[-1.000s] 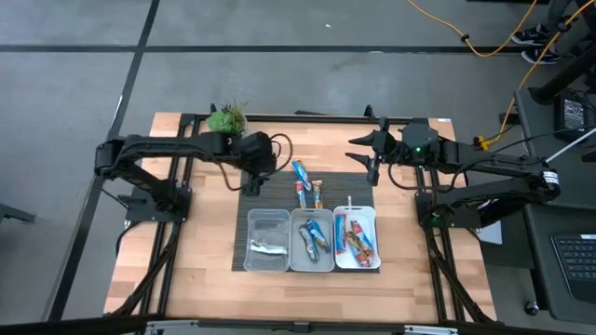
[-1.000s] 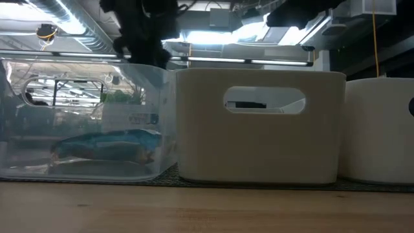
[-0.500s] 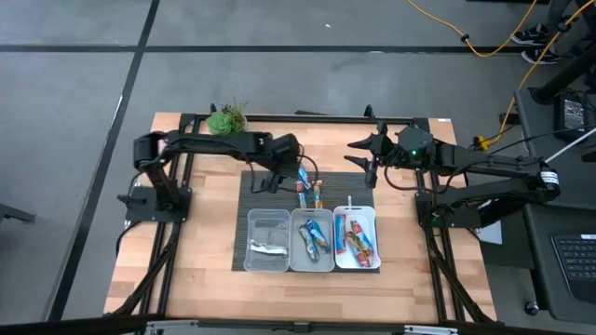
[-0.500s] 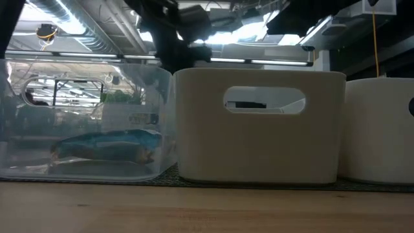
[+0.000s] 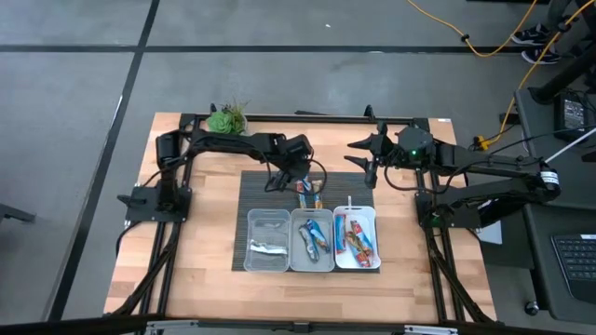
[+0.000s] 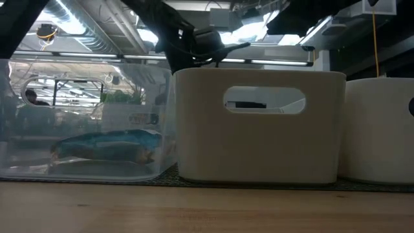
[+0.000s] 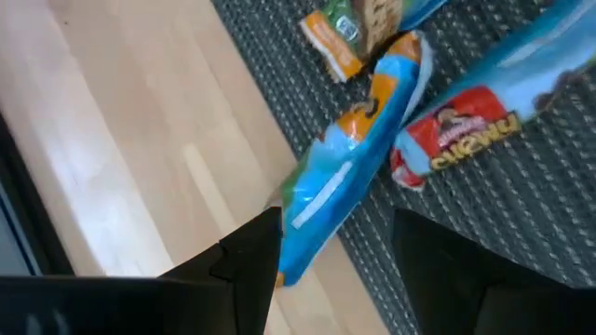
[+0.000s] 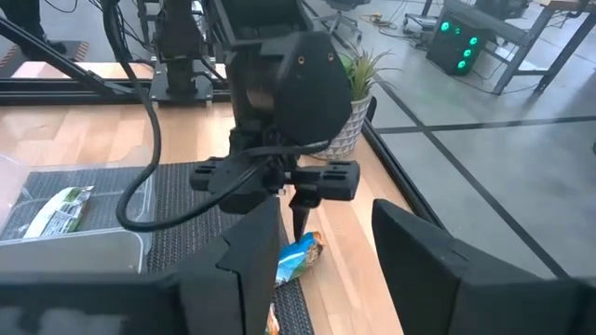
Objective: Pick and place Granola Bars by type
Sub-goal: Put the yellow granola bar into the transparent bin
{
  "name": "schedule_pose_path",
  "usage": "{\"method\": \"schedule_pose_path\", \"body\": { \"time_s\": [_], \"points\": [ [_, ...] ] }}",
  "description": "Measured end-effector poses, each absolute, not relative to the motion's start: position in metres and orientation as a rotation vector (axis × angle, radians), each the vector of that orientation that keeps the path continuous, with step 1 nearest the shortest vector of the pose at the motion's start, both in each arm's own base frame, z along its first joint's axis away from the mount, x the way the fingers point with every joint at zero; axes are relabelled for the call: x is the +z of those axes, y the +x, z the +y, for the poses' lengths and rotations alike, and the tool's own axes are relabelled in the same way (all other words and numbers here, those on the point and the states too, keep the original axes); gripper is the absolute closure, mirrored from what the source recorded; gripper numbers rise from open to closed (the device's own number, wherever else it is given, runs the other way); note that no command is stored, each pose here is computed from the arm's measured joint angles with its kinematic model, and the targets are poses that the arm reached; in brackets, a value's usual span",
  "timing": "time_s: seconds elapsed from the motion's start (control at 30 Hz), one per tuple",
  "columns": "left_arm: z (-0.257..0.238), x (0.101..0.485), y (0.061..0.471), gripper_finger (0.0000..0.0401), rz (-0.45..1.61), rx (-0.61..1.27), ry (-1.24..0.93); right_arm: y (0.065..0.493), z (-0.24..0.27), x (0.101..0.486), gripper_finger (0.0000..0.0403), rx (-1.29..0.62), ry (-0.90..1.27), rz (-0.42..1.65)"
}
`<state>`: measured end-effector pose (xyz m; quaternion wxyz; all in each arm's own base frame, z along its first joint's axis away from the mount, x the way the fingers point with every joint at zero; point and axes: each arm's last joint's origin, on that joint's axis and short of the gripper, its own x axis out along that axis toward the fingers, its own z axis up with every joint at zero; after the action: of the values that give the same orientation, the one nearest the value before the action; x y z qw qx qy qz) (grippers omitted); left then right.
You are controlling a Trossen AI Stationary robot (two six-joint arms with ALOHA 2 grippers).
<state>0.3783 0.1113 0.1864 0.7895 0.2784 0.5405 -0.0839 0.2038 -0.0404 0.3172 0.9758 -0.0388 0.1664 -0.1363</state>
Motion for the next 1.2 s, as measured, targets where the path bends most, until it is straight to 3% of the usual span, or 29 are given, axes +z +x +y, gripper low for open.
{"method": "schedule_pose_path", "body": {
  "time_s": [0.37, 0.9, 1.03, 1.2],
  "points": [
    [0.116, 0.187, 0.385, 0.0207, 1.066, -0.21, 0.615, 0.204, -0.04, 0.317, 0.0229, -0.271, -0.099, 0.342],
    [0.118, 0.155, 0.388, 0.0208, 1.151, -0.268, 0.604, 0.204, -0.041, 0.317, 0.0229, -0.272, -0.096, 0.344],
    [0.119, 0.156, 0.391, 0.0225, 1.12, -0.249, 0.615, 0.204, -0.04, 0.317, 0.0229, -0.267, -0.094, 0.344],
    [0.123, 0.152, 0.394, 0.0274, 1.108, -0.234, 0.613, 0.204, -0.04, 0.317, 0.0229, -0.265, -0.094, 0.344]
  ]
}}
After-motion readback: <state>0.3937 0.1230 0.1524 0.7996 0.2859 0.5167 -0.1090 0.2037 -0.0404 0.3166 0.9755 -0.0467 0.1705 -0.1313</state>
